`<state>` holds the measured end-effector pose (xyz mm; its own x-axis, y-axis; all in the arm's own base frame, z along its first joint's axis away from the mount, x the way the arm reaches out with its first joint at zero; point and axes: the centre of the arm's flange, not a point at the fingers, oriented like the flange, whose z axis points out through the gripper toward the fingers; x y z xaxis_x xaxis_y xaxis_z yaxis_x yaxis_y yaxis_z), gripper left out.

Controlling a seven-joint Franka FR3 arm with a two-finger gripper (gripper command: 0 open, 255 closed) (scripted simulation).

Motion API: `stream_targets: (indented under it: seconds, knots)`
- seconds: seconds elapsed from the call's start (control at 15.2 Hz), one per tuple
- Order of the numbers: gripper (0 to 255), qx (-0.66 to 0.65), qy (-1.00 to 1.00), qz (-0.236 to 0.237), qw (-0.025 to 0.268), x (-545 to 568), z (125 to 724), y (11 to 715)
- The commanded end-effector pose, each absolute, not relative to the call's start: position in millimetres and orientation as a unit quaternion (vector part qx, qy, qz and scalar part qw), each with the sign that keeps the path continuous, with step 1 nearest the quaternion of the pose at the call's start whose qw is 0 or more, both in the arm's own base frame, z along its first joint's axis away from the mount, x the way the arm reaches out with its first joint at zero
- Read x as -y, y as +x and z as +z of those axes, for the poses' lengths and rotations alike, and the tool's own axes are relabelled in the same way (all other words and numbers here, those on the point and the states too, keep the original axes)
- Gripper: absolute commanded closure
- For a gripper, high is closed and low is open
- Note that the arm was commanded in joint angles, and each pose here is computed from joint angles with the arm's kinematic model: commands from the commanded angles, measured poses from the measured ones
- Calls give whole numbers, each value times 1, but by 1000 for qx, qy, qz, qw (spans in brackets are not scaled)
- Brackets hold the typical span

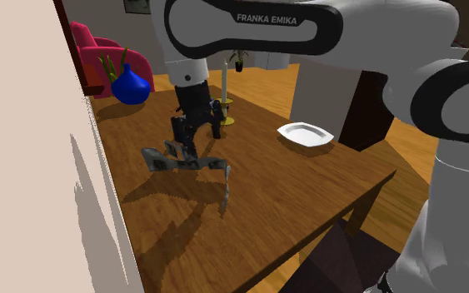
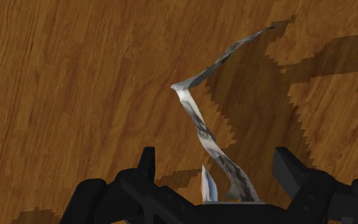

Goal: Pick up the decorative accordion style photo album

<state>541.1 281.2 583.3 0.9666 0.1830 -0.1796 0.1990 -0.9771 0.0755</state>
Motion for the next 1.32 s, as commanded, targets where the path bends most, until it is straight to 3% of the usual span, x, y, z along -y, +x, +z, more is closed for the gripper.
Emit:
stream_targets:
  seconds: [0.0, 0.66, 0.73, 1.25]
  knots:
    - [0, -100, 989, -97, 52, -305, 576, 561]
    - [0, -100, 989, -98, 52, -307, 535, 563]
    - [255, -100, 989, -98, 52, -308, 535, 563]
    - [255, -100, 989, -98, 52, -308, 535, 563]
